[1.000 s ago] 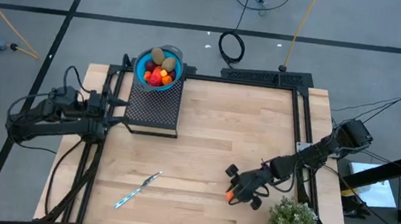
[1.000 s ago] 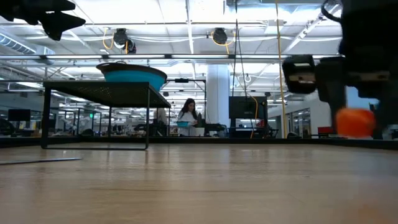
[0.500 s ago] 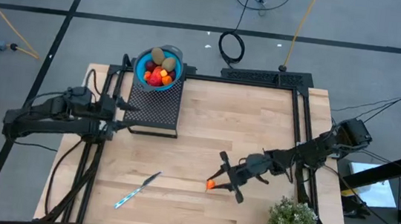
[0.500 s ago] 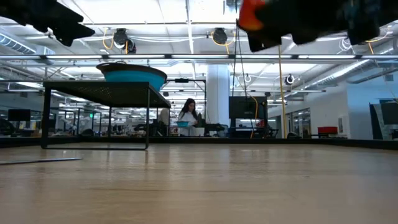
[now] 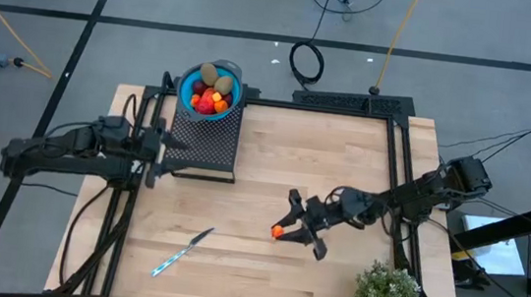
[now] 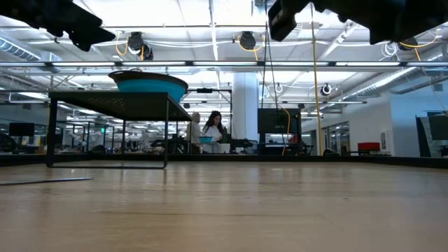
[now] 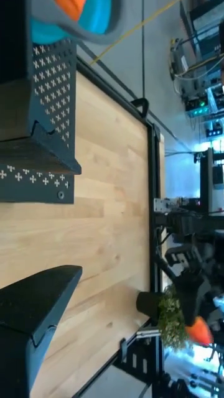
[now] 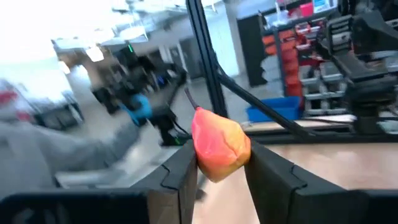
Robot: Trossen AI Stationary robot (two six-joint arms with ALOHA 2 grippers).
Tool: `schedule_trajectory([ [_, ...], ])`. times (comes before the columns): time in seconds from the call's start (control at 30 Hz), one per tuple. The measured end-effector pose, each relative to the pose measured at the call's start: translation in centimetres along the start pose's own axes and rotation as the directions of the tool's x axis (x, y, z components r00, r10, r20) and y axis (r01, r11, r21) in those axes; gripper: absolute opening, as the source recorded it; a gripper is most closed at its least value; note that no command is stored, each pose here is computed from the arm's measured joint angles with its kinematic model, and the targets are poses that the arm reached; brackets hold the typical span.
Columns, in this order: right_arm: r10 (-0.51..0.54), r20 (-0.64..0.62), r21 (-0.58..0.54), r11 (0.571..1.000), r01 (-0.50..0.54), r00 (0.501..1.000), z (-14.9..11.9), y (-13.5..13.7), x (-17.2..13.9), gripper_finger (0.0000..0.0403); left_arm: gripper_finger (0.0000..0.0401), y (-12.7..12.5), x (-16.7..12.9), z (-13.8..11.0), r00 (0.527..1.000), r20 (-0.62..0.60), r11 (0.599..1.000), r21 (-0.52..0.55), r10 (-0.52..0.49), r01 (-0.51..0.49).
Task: Pick & Place Fruit
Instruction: Put the peach into the blue strainer bowl on the shelf
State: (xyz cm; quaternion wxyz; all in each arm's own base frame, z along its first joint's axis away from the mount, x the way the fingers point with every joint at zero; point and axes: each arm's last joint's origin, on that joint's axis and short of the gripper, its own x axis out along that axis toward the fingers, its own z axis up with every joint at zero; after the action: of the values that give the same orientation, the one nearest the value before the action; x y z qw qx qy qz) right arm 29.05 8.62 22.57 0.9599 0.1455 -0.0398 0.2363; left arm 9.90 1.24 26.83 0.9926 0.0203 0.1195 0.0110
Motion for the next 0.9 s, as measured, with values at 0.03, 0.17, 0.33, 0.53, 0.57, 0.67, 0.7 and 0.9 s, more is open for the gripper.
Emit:
schedule_trajectory([
  [0.03, 0.017, 0.015, 0.032, 0.999, -0.017, 1.0, 0.2, -0.1, 0.0, 0.0113, 0.0251, -0.1, 0.1, 0.0, 1.0, -0.003, 1.0, 0.001, -0.007, 0.007],
  [0.17, 0.022, 0.059, 0.177, 0.984, -0.032, 0.998, 0.8, -0.4, -0.2, 0.0113, 0.0251, -0.3, 0.3, 0.0, 0.999, -0.014, 0.999, 0.006, -0.034, 0.034],
  [0.33, 0.025, 0.05, 0.242, 0.97, -0.036, 0.998, 0.9, -0.9, -0.3, 0.0115, 0.0251, -0.6, 0.6, -0.1, 0.998, -0.026, 0.998, 0.009, -0.064, 0.064],
  [0.53, 0.009, 0.019, 0.095, 0.995, -0.011, 1.0, 0.5, -1.0, -0.3, 0.0113, 0.025, -1.2, 1.4, 0.6, 0.993, 0.023, 0.993, 0.029, -0.119, 0.118],
  [0.57, 0.007, 0.015, 0.059, 0.998, -0.008, 1.0, 0.5, -1.0, -0.3, 0.0113, 0.025, -1.3, 1.6, 0.8, 0.991, 0.034, 0.991, 0.034, -0.131, 0.129],
  [0.67, -0.042, 0.001, -0.036, 0.998, 0.042, 0.999, 0.3, -1.3, -0.3, 0.0113, 0.0251, -1.9, 2.6, 1.2, 0.983, 0.054, 0.983, 0.064, -0.174, 0.171],
  [0.7, -0.065, -0.001, -0.062, 0.996, 0.065, 0.998, 0.2, -1.4, -0.3, 0.0114, 0.025, -2.1, 3.0, 1.3, 0.98, 0.056, 0.98, 0.076, -0.19, 0.186],
  [0.9, -0.159, 0.016, -0.206, 0.966, 0.158, 0.987, 0.2, -1.7, -0.3, 0.0113, 0.025, -3.9, 5.8, 1.9, 0.955, 0.088, 0.95, 0.163, -0.282, 0.265],
])
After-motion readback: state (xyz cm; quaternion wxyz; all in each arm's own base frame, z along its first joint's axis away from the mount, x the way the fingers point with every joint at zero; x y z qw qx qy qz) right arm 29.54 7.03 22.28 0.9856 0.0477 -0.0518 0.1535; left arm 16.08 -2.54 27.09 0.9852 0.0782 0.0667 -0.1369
